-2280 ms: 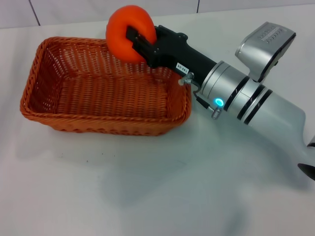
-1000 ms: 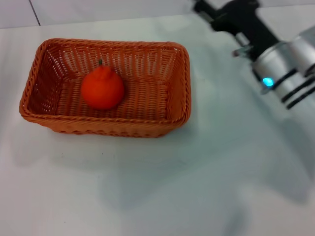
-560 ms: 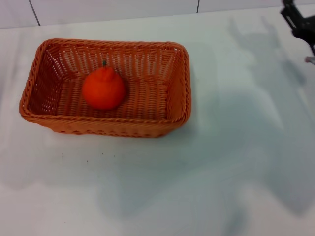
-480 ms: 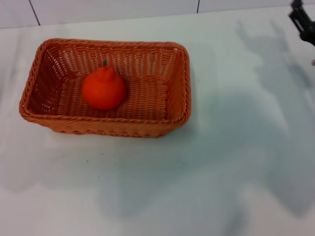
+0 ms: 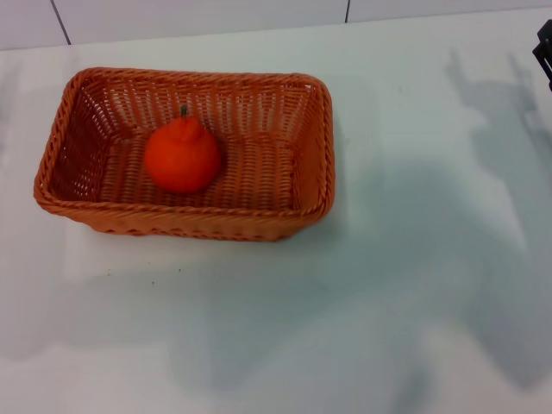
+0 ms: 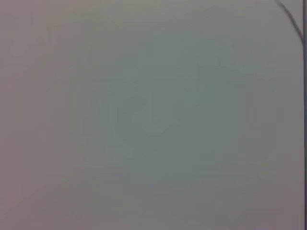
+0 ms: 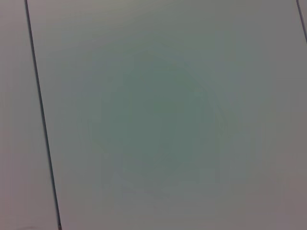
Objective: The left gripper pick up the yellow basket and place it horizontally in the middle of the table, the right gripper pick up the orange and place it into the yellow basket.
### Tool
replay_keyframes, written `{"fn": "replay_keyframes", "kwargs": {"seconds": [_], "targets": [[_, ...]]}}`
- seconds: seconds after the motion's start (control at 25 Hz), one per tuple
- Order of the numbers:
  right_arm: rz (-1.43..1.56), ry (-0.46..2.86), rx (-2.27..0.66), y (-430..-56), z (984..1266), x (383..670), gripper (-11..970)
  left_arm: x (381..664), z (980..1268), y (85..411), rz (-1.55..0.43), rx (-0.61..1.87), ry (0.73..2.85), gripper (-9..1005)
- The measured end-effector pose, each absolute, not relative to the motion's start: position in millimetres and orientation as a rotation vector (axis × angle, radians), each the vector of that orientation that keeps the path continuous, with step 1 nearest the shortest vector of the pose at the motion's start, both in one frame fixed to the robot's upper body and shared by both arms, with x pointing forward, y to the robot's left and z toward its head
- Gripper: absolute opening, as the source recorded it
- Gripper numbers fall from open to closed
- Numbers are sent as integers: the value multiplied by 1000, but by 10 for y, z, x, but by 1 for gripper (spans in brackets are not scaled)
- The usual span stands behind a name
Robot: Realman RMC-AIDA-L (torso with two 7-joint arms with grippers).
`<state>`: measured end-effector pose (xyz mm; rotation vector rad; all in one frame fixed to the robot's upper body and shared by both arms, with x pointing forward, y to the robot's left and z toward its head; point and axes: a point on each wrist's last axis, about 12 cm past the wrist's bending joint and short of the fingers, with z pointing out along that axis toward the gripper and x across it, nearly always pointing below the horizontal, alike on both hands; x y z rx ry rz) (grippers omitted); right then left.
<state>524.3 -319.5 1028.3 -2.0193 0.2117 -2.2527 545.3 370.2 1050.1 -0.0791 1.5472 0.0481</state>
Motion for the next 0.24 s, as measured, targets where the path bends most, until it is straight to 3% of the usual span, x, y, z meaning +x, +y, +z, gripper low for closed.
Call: {"fn": "replay_keyframes", "kwargs": {"seconds": [0.24], "targets": [[-2248,214,-2023,-3187,10273,5236,934,5425,10458,3667,35,-85,1556,875]]}}
